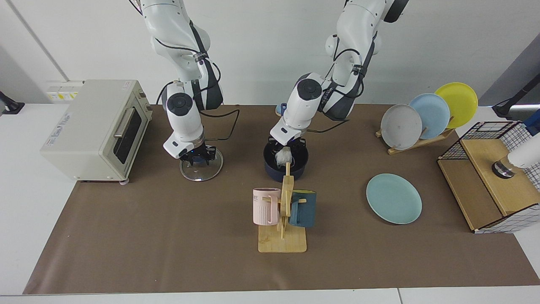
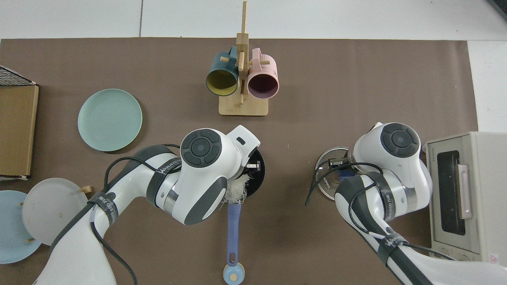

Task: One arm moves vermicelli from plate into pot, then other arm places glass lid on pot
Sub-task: 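Carry the vermicelli over the black pot with the left gripper and release, then withdraw the left gripper toward the green plate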

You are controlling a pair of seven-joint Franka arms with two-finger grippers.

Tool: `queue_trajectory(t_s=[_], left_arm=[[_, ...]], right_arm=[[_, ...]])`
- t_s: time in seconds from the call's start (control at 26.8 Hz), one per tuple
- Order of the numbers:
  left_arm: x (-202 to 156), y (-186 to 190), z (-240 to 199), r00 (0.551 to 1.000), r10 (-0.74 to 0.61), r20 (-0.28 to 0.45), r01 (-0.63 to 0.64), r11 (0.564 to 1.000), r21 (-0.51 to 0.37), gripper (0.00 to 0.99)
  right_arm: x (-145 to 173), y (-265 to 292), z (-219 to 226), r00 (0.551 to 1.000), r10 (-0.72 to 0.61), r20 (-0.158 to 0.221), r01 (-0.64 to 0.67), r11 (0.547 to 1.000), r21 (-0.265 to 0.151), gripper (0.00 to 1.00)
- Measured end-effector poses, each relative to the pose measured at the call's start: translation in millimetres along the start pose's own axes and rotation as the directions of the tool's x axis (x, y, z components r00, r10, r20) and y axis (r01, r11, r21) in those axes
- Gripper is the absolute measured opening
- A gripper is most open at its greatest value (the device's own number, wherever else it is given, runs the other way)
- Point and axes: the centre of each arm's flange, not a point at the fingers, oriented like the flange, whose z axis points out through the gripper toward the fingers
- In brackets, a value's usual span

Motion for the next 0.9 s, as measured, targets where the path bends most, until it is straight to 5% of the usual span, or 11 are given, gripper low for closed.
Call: queue_trajectory(t_s=[0.37, 0.75, 0.9], left_arm=[[8, -7, 3, 1.000, -0.018, -0.008, 0.018, 1.000, -0.011, 0.978], [55, -47, -67, 0.992, -0.113, -0.052, 0.114, 0.993, 0.013, 0.991], [75, -79, -119, 0.984, -0.170, -0.062, 0.172, 0.984, 0.039, 0.987]], right_arm=[[7, -1, -13, 1.000, 0.013, -0.021, -0.013, 1.000, 0.003, 0.14], [8, -7, -20, 1.000, 0.003, -0.017, -0.003, 1.000, 0.001, 0.16], [6, -6, -16, 1.000, 0.004, -0.006, -0.004, 1.000, -0.002, 0.36]])
